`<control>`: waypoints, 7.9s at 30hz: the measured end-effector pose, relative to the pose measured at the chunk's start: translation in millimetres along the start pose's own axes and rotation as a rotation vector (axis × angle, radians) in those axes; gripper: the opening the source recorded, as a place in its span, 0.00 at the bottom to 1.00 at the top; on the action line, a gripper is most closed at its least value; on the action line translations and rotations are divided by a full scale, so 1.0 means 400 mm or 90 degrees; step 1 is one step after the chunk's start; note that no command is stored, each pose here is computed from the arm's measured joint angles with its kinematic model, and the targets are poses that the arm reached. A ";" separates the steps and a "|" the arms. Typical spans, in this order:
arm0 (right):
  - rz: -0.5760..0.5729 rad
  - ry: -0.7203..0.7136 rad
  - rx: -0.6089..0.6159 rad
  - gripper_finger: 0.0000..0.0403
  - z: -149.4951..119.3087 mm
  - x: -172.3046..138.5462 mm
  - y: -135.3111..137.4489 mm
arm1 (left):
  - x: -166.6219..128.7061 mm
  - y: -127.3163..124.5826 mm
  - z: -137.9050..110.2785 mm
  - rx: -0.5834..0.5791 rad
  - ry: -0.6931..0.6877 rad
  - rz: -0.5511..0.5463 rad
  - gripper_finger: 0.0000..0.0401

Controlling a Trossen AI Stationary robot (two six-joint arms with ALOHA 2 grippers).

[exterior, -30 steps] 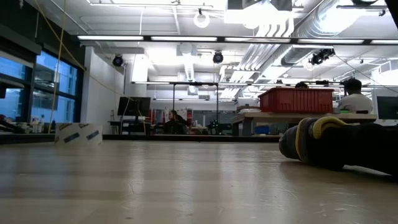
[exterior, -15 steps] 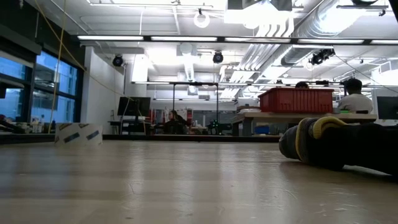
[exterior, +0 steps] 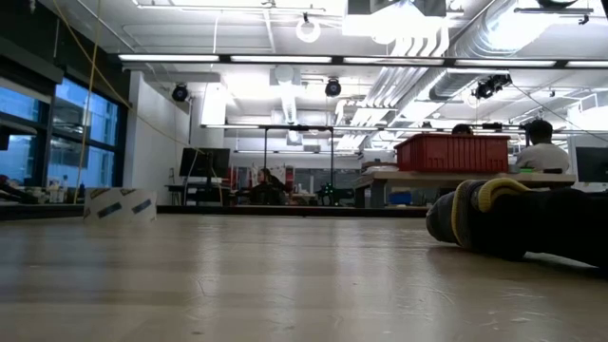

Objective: Coil cords
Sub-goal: Coil the green wire on the spool

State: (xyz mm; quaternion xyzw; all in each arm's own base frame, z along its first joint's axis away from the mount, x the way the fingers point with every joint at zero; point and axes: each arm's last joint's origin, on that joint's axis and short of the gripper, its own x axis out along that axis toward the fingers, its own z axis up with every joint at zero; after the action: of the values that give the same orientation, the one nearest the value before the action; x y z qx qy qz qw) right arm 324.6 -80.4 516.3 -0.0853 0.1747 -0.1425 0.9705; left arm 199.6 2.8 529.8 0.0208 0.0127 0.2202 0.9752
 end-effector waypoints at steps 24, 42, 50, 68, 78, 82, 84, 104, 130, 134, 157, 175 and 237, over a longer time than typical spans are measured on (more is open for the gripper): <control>0.137 0.041 -0.019 0.44 -0.029 0.013 -0.001 | 0.000 -0.008 0.000 -0.050 -0.001 -0.063 0.02; 0.128 0.032 -0.008 0.24 -0.025 0.014 -0.003 | 0.001 -0.008 0.002 -0.059 -0.004 -0.063 0.02; 0.118 0.057 -0.004 0.24 -0.036 0.030 -0.001 | 0.001 -0.008 0.007 -0.065 -0.018 -0.063 0.02; 0.099 0.062 -0.028 0.17 -0.036 0.019 -0.004 | 0.001 -0.008 0.003 -0.059 -0.008 -0.066 0.02; 0.093 0.061 -0.023 0.14 -0.034 0.013 -0.006 | 0.001 -0.008 0.004 -0.060 -0.009 -0.066 0.02; 0.093 0.061 -0.023 0.10 -0.034 0.013 -0.006 | 0.001 -0.008 0.004 -0.061 -0.009 -0.066 0.02; 0.094 0.061 -0.019 0.09 -0.034 0.013 -0.005 | 0.001 -0.008 0.006 -0.063 -0.013 -0.066 0.02; 0.204 -0.005 -0.013 0.00 -0.002 0.055 0.129 | 0.075 -0.025 0.009 -0.135 -0.061 -0.047 0.02; 0.239 -0.279 0.000 0.00 0.086 0.102 0.178 | 0.086 -0.041 0.064 -0.600 -0.145 -0.263 0.02; 0.262 -0.302 -0.006 0.00 0.094 0.096 0.188 | 0.090 -0.045 0.062 -0.606 -0.136 -0.276 0.02; 0.166 -0.329 -0.058 0.00 0.102 0.102 0.186 | 0.092 -0.064 0.052 -0.633 -0.064 -0.368 0.02; 0.145 0.034 -0.098 0.00 -0.046 0.145 0.074 | -0.009 -0.005 -0.008 -0.223 0.061 -0.238 0.02; 0.271 0.214 -0.083 0.51 -0.182 0.291 0.071 | 0.068 -0.047 -0.464 0.202 0.366 -0.093 0.00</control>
State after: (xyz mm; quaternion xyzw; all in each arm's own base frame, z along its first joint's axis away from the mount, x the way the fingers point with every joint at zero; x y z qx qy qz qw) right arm 409.6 -97.5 406.1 -0.0839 0.3558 0.0640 0.9286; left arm 225.8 3.9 343.0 0.1083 0.3228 0.1420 0.9295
